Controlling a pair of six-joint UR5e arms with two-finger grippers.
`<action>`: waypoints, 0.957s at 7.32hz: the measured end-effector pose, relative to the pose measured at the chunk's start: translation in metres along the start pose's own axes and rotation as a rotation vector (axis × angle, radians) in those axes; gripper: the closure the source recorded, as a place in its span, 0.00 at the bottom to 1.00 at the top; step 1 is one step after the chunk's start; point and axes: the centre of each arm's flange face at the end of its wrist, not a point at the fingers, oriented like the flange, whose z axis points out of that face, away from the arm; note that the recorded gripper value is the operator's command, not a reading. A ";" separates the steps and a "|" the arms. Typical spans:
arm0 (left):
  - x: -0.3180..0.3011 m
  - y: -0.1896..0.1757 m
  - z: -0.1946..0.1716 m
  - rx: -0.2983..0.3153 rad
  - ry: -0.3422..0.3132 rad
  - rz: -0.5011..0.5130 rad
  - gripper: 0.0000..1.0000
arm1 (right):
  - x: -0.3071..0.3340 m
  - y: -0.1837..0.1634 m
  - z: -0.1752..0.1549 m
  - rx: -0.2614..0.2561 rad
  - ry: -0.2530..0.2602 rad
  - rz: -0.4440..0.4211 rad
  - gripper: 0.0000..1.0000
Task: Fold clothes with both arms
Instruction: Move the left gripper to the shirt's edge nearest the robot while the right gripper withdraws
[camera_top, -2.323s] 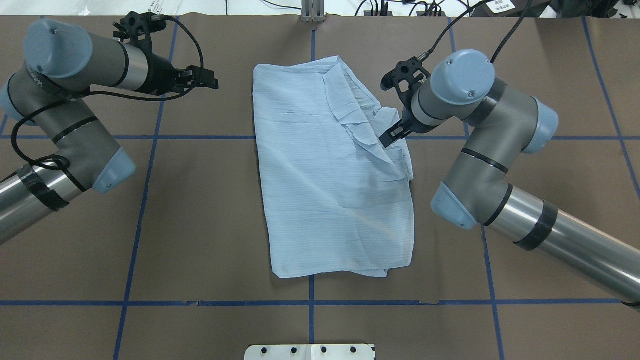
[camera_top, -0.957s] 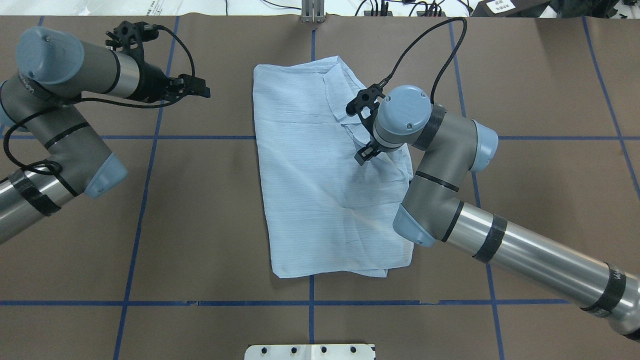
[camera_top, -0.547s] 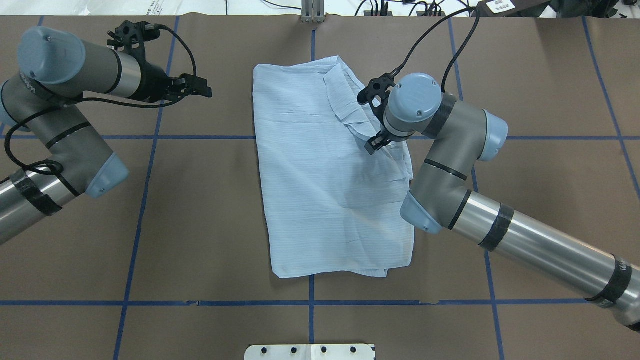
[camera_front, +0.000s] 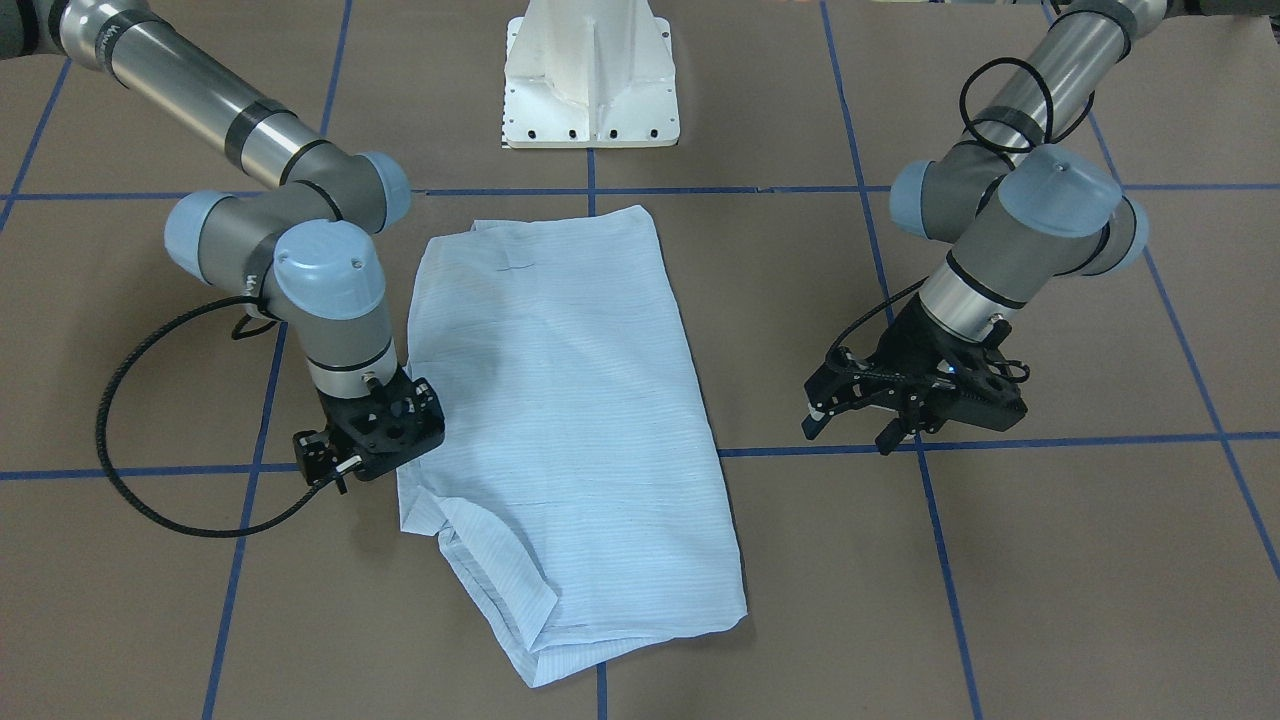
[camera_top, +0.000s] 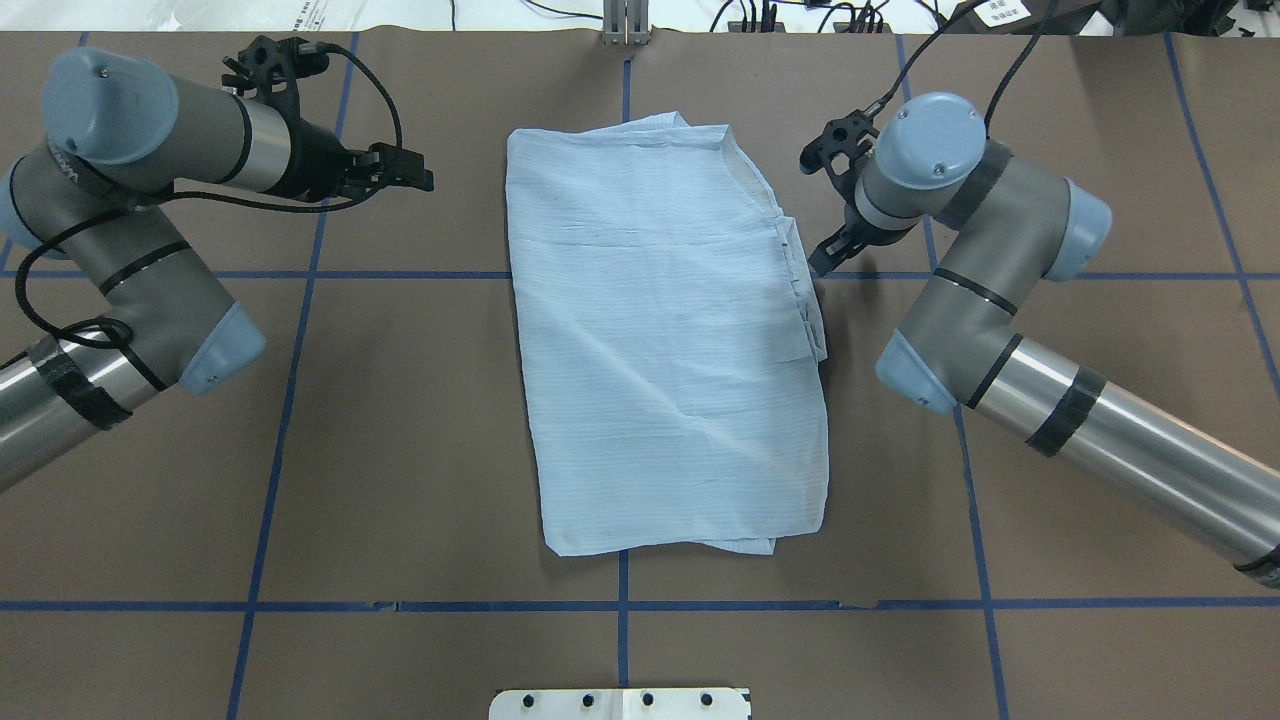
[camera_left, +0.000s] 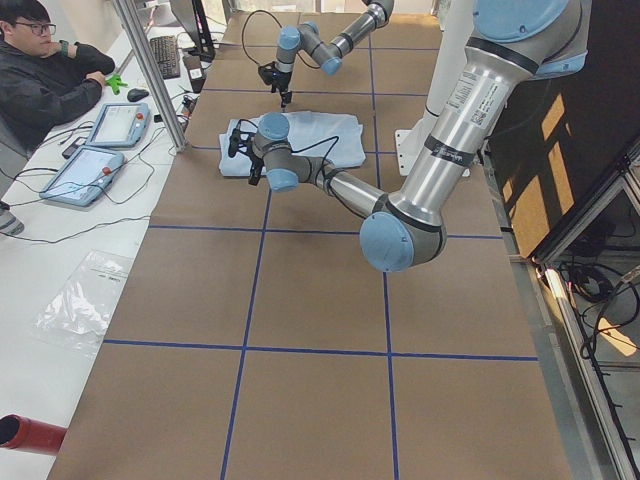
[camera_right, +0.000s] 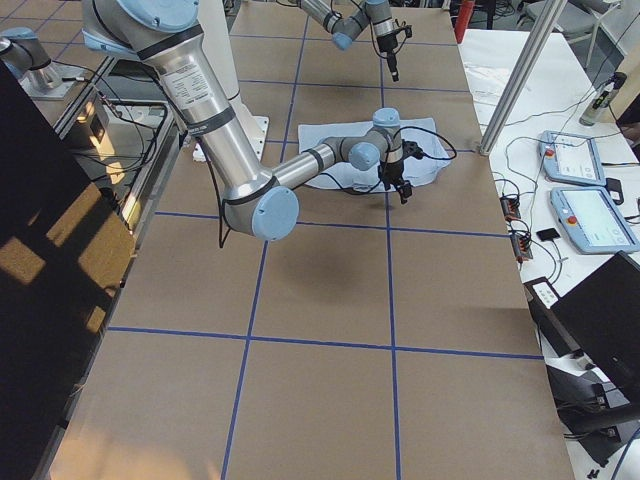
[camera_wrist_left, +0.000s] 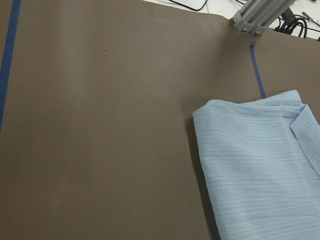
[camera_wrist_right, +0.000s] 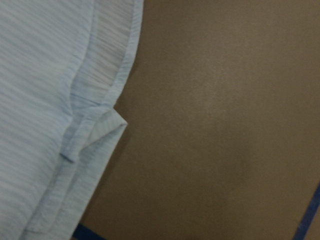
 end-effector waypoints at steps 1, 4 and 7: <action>0.003 -0.001 -0.001 0.002 0.004 0.002 0.00 | 0.017 -0.002 -0.007 0.007 -0.020 0.007 0.00; 0.021 0.002 -0.011 0.003 0.030 -0.015 0.00 | 0.010 -0.017 -0.034 0.028 -0.113 0.037 0.00; 0.087 0.064 -0.026 -0.112 0.035 -0.154 0.00 | 0.010 0.005 -0.064 0.039 -0.182 0.134 0.00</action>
